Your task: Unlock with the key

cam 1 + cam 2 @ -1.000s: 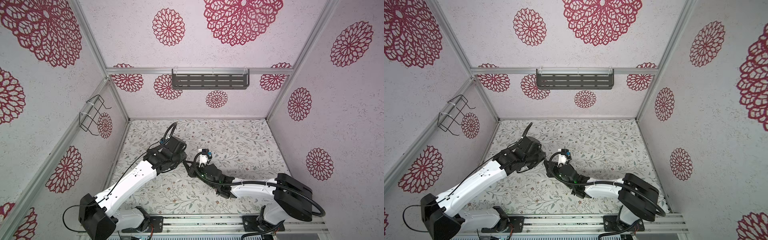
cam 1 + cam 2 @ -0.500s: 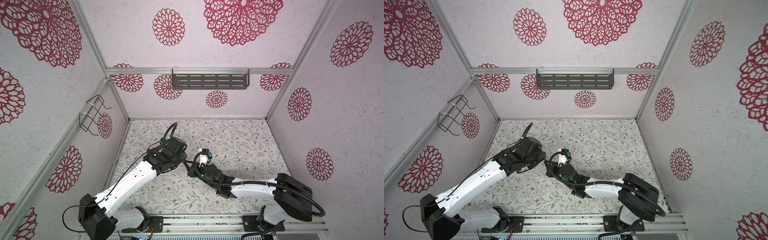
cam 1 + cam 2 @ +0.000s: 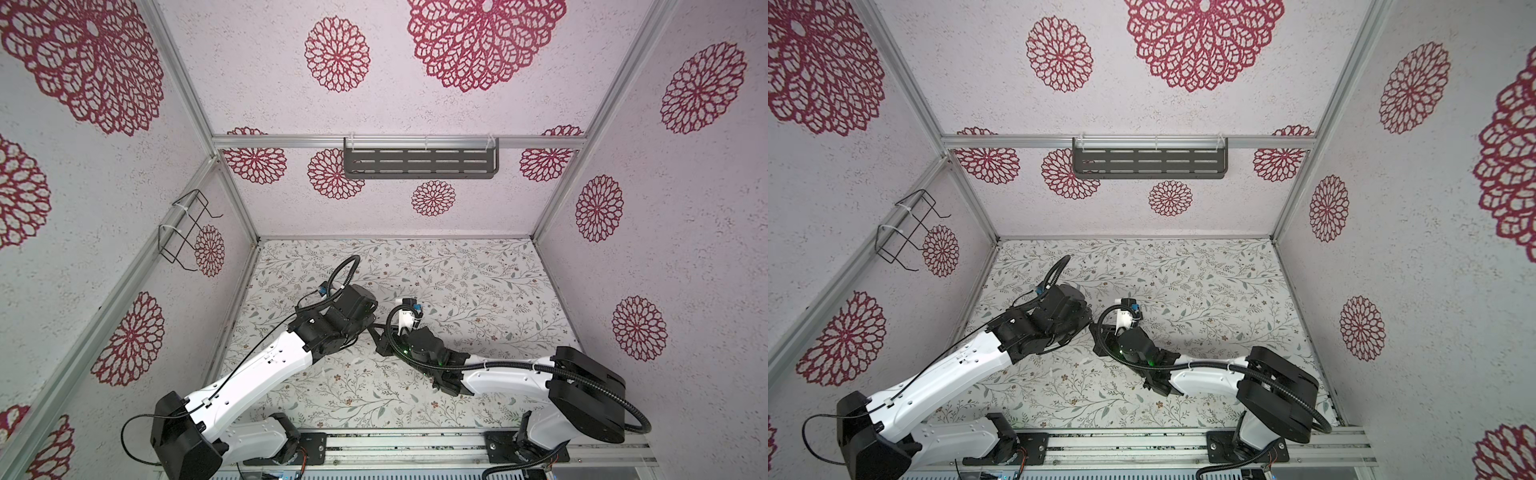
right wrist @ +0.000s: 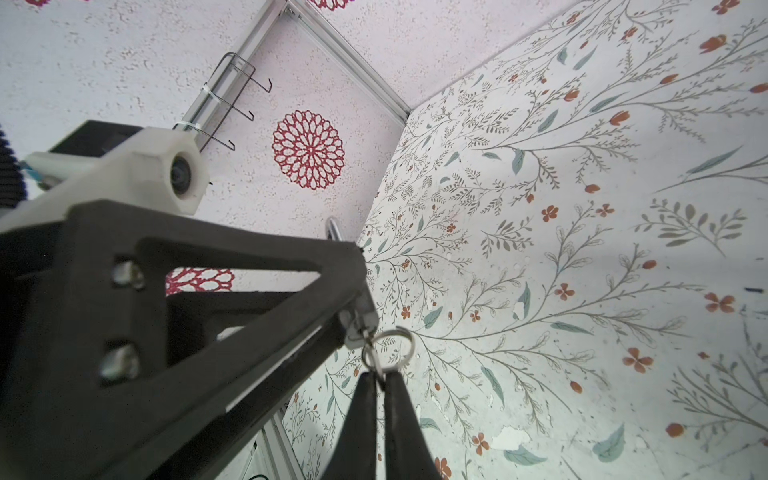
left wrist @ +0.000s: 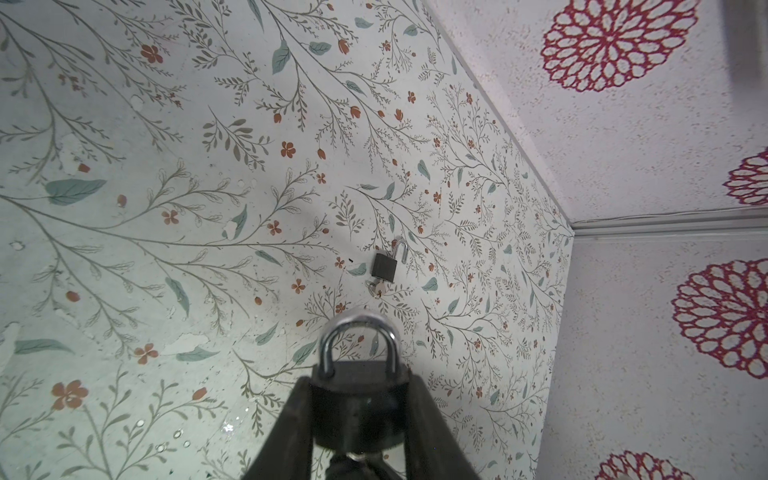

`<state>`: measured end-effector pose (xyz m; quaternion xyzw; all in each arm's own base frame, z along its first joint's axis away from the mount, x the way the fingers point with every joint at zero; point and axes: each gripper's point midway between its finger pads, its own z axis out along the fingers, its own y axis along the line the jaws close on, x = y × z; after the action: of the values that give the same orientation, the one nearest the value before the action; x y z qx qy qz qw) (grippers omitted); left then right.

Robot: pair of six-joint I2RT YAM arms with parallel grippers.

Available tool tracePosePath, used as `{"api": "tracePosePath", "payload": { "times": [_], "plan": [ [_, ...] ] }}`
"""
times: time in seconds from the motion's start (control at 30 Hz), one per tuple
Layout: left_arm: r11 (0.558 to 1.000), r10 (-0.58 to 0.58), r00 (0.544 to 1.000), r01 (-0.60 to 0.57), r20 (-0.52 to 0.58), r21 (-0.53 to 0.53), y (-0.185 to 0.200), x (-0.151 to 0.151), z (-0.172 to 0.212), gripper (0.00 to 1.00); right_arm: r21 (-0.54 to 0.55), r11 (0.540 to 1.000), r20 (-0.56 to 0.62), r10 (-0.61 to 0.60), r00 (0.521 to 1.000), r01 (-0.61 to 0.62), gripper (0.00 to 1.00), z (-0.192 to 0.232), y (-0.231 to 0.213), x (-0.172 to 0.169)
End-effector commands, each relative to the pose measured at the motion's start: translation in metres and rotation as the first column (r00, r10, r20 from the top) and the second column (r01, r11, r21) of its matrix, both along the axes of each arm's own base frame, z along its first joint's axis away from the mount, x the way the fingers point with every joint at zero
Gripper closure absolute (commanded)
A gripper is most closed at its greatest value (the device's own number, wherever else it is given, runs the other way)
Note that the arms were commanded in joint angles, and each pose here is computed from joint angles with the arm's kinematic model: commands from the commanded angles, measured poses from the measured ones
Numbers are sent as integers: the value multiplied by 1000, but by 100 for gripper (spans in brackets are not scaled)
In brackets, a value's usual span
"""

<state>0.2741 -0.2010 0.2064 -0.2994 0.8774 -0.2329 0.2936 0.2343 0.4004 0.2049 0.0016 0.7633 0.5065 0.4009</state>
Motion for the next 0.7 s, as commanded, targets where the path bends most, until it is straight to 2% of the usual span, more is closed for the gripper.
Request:
{"api": "tracePosePath", "payload": {
  "times": [0.0, 0.3, 0.67],
  "plan": [
    [990, -112, 993, 110, -23, -89, -26, -22, 9, 100, 132, 990, 95, -70, 993, 57, 89, 59, -6, 20],
    [997, -46, 999, 47, 25, -62, -4, -8, 22, 100, 142, 988, 104, -67, 992, 51, 81, 60, -13, 13],
    [998, -12, 999, 15, 43, -64, 8, 1, 28, 100, 128, 991, 125, -61, 990, 45, 81, 63, -17, 7]
  ]
}}
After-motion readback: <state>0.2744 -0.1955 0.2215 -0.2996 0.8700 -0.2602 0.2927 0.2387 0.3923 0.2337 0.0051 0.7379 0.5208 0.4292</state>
